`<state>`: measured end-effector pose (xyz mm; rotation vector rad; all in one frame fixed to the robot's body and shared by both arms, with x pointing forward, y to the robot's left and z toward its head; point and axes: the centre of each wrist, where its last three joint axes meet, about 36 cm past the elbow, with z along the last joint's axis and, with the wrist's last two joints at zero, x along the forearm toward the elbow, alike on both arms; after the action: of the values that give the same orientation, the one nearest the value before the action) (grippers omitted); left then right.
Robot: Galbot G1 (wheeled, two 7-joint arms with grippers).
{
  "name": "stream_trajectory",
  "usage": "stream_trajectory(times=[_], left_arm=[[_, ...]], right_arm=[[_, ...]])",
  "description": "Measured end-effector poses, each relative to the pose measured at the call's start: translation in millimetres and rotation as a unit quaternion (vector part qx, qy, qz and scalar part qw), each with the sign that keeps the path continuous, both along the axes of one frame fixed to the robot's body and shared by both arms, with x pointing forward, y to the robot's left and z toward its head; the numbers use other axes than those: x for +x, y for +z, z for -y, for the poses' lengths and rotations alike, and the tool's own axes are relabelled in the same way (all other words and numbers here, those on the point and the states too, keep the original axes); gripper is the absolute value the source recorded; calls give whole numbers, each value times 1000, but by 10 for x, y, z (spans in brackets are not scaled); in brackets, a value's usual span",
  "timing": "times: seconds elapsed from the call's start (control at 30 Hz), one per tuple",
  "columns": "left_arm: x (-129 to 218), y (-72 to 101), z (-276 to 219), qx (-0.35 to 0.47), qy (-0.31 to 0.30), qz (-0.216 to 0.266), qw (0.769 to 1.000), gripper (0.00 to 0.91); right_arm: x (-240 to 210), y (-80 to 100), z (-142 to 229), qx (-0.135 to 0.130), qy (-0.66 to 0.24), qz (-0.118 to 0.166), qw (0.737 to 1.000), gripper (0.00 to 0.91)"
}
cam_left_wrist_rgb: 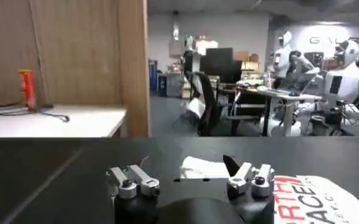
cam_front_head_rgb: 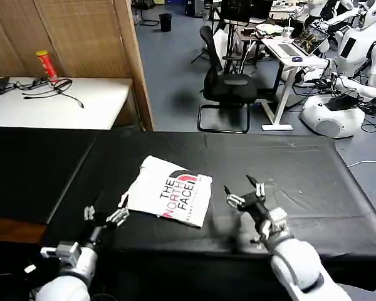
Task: Fold and organize the clothes.
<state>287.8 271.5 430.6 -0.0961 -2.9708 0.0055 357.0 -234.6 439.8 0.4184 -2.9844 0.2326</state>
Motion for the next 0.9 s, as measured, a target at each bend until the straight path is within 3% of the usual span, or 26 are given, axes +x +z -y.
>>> stream_trajectory(times=[0.17, 0.37, 0.67, 0.9], left_arm=[[-334, 16, 94, 4, 4, -19, 1000, 878], [-685, 7, 222, 9, 21, -43, 999, 878], [-1054, -2, 322, 3, 45, -76, 996, 878], [-1200, 97, 325, 7, 56, -101, 993, 878]], right_arm=[[-512, -181, 31, -6, -46, 39, 998, 878], [-1090, -312, -51, 0, -98, 48, 994, 878], [-1762, -247, -166, 17, -168, -6, 986, 878], [-2029, -134, -257, 21, -198, -63, 978, 878]])
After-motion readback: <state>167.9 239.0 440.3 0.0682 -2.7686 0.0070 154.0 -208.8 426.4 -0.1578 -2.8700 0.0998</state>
